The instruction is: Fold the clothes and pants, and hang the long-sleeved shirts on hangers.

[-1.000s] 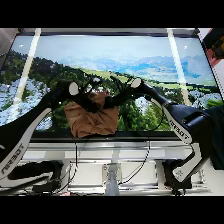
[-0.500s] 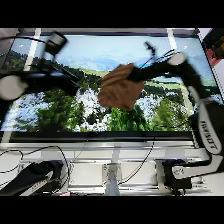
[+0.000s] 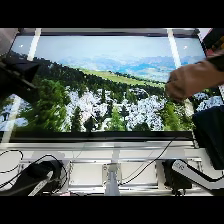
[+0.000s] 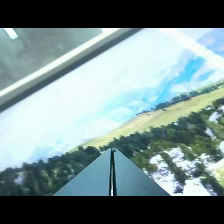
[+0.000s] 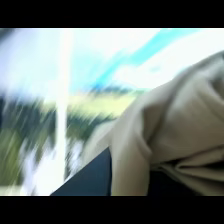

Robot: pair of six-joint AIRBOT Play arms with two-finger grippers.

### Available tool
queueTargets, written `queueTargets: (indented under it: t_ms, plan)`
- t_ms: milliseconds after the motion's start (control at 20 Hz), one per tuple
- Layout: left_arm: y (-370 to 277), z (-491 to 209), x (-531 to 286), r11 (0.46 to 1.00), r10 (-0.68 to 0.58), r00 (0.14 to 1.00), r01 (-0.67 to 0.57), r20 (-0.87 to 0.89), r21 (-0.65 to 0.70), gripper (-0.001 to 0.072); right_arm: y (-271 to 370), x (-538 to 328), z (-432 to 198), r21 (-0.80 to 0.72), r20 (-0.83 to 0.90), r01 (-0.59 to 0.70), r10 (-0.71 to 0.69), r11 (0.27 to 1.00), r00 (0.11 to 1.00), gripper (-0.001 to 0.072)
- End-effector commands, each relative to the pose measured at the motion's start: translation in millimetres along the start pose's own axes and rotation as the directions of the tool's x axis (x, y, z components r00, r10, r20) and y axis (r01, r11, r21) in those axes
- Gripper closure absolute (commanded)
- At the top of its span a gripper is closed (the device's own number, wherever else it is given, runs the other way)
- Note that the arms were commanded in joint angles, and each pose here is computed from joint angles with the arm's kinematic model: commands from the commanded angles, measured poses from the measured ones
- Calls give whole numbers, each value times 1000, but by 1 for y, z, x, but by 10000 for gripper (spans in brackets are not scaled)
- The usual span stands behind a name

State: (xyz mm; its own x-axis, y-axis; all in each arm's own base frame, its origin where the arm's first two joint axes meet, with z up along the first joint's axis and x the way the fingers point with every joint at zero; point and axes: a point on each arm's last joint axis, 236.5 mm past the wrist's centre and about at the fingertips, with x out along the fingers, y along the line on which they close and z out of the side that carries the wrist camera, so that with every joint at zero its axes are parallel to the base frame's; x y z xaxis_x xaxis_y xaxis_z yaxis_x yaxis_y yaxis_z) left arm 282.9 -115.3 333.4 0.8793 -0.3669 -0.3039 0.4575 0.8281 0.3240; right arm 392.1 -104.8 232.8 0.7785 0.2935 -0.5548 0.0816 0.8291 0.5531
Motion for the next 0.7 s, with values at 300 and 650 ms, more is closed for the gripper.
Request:
queueTargets:
  t_ms: [300, 650]
  plan:
    - [14, 1, -12, 997, 63, 998, -64, 11, 37, 654, -211, -213, -56, 325, -16, 675, -709, 663, 705, 700]
    - [27, -2, -14, 990, 116, 993, -116, -4, 75, 653, -255, -206, -167, 376, -364, 775, -688, 508, 628, 698]
